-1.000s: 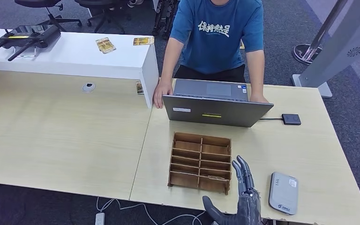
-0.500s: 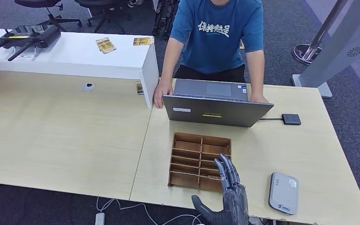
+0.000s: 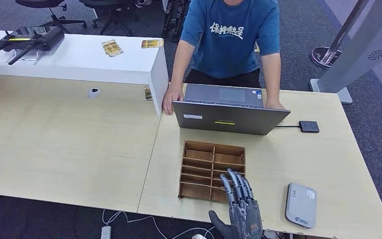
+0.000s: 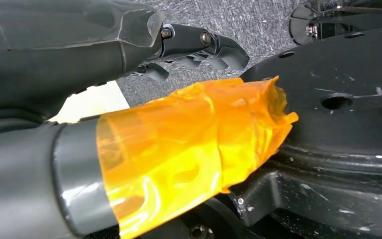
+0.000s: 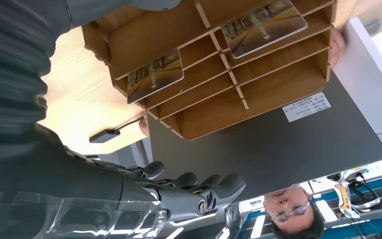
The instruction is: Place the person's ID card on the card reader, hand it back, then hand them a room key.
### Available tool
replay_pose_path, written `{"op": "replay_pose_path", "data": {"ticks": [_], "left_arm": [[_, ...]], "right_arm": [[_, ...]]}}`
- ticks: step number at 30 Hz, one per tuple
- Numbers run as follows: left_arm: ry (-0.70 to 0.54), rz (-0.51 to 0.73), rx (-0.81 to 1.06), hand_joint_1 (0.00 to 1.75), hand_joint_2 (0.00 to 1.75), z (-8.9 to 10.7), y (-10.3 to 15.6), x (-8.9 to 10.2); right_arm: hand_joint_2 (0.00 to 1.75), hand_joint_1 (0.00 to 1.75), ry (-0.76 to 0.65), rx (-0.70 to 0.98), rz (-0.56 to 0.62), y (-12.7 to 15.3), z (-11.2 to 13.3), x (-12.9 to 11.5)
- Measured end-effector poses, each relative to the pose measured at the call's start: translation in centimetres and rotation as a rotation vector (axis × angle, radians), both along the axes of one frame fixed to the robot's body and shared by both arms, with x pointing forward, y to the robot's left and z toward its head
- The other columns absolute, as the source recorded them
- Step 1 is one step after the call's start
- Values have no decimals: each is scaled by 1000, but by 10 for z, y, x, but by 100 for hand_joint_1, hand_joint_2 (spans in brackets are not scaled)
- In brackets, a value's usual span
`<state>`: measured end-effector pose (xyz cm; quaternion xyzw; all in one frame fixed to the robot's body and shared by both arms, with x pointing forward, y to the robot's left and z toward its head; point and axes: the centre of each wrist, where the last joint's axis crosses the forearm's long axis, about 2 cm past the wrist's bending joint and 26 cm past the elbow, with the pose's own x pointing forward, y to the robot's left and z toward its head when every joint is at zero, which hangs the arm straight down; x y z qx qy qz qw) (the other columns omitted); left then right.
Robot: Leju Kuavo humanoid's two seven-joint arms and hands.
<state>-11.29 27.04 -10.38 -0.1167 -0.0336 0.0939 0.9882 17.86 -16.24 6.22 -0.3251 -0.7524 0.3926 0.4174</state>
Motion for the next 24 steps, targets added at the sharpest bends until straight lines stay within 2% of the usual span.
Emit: {"op": "replay_pose_path", "data": {"ticks": [10,24], "left_arm": [[9,-10,4,0,0,0,1,0],[7,-40,5,0,0,0,6,1]], "right_arm": [[175,0,-28,-188,-124,-3,-9,-1],[175,0,-118,-270,-122,-4,2,27]]}}
